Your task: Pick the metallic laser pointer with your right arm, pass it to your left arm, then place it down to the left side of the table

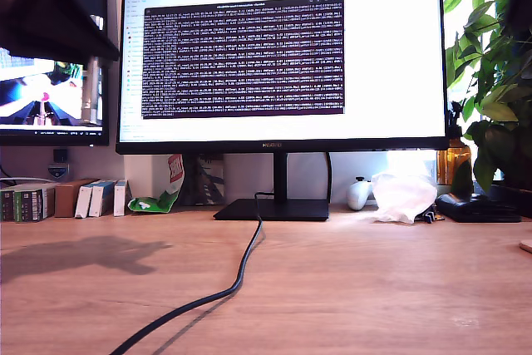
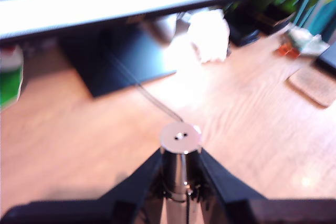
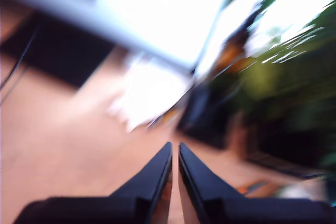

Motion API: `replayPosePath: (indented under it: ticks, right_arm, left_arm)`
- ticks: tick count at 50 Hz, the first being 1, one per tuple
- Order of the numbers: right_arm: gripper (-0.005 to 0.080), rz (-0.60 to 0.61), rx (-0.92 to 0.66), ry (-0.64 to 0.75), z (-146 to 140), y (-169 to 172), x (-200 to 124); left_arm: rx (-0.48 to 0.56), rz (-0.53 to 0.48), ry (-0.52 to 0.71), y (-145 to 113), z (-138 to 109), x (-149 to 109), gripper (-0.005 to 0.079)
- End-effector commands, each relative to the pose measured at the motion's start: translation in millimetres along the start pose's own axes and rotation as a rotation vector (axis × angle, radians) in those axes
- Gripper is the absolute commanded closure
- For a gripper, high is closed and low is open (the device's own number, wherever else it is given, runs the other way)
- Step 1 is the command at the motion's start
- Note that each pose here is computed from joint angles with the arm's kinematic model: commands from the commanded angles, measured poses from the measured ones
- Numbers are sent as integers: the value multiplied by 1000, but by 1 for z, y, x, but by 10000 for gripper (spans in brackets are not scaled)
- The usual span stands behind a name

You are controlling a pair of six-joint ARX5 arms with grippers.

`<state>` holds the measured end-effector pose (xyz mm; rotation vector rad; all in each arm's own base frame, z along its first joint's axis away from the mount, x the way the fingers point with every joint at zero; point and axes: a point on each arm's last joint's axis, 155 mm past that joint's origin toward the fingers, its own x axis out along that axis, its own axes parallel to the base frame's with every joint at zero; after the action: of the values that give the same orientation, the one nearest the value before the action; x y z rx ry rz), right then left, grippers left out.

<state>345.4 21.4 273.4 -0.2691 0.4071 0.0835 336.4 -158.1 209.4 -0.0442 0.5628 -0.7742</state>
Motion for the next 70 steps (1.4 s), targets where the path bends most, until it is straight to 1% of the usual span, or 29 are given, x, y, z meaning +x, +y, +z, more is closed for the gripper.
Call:
replayPosePath:
  ticks: [1,10,22,28,36,42,48,55,59,62,64,65,69,70]
  right_arm:
    - [765,-23,7,26,-20,-2,-1]
    - [765,-110,22,-5,-35,-18,-26]
    - [765,-142,36,-14,-65,-19,-46]
    - [765,-142,36,-16,-71,-17,-51]
    - [765,-145,37,-29,-68,-18,-54]
    - [765,-141,36,-30,-68,-17,-54]
    - [765,-138,36,-33,-67,-16,-54]
    - [765,-133,36,-34,-67,-15,-54]
    - [765,-133,36,-34,-67,-15,-54]
    - [765,-132,36,-35,-67,-15,-54]
    - [765,-133,36,-38,-66,-15,-54]
    - [765,-133,36,-39,-66,-15,-54]
    - [765,-135,37,-45,-64,-16,-54]
    - [765,-135,37,-48,-64,-16,-54]
  left_arm:
    - [-34,9,47,9,-7,7,763]
    - [-111,15,175,20,-28,18,763]
    - [-176,4,323,30,-64,35,763]
    - [-223,7,396,36,-84,40,763]
    - [-264,-8,487,44,-107,51,763]
    - [-274,-15,529,50,-122,60,763]
    - [-275,0,557,59,-135,69,763]
    - [-262,20,558,69,-140,76,763]
    - [-237,37,547,74,-138,78,762]
    - [-214,54,535,79,-135,80,743]
    - [-202,77,533,84,-135,80,704]
    - [-196,89,535,86,-135,80,682]
    - [-181,120,538,92,-135,79,545]
    - [-180,123,538,93,-135,79,523]
